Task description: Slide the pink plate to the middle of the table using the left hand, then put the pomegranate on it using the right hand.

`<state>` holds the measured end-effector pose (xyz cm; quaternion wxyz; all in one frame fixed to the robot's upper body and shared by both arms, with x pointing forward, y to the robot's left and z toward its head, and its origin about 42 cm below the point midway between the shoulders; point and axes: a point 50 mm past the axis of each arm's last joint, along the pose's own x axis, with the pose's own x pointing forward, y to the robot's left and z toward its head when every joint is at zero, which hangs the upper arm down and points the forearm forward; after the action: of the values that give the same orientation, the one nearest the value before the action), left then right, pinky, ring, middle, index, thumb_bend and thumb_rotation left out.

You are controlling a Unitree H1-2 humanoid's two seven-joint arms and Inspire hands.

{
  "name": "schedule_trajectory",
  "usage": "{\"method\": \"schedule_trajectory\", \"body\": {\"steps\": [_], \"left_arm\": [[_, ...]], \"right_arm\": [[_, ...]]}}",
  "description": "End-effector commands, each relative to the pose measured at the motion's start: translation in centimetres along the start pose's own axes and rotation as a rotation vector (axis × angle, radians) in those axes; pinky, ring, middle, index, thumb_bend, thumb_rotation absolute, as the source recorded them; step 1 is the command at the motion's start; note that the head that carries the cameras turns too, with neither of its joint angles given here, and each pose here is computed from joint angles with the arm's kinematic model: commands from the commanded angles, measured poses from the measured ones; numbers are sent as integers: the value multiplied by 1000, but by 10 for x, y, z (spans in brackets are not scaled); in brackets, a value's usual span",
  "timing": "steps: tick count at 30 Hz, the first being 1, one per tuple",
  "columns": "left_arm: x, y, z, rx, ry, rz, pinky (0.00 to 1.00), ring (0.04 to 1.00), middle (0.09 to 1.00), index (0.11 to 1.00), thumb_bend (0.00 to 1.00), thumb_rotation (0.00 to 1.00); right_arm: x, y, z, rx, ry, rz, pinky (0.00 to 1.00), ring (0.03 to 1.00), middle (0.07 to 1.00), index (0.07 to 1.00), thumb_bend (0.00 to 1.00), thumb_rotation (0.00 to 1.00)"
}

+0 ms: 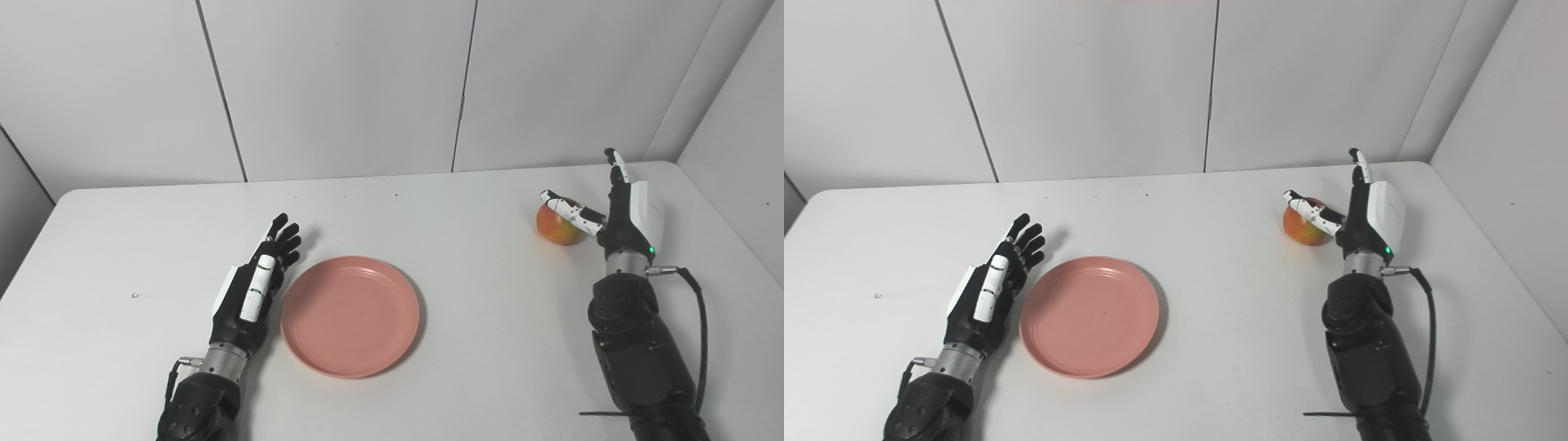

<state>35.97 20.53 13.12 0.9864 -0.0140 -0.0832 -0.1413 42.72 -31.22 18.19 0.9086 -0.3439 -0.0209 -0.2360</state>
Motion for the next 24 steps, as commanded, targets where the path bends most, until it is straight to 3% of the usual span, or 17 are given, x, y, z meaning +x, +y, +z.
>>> {"method": "schedule_trajectory", "body": {"steps": [1, 18, 24], "left_arm": [[6, 1, 12, 4, -56, -15, 953, 953, 950, 949, 625, 917], [4, 4, 13, 7, -45, -20, 960, 958, 955, 953, 613, 913], [4, 3, 14, 10, -46, -18, 956, 954, 953, 950, 604, 910]], "right_arm": [[19, -14, 18, 0, -43, -27, 768, 886, 912, 901, 800, 457], [24, -2, 7, -36, -7, 90, 739, 854, 891, 882, 906, 376], [21, 2, 2, 4, 25, 109, 681, 810, 856, 843, 886, 246]]}}
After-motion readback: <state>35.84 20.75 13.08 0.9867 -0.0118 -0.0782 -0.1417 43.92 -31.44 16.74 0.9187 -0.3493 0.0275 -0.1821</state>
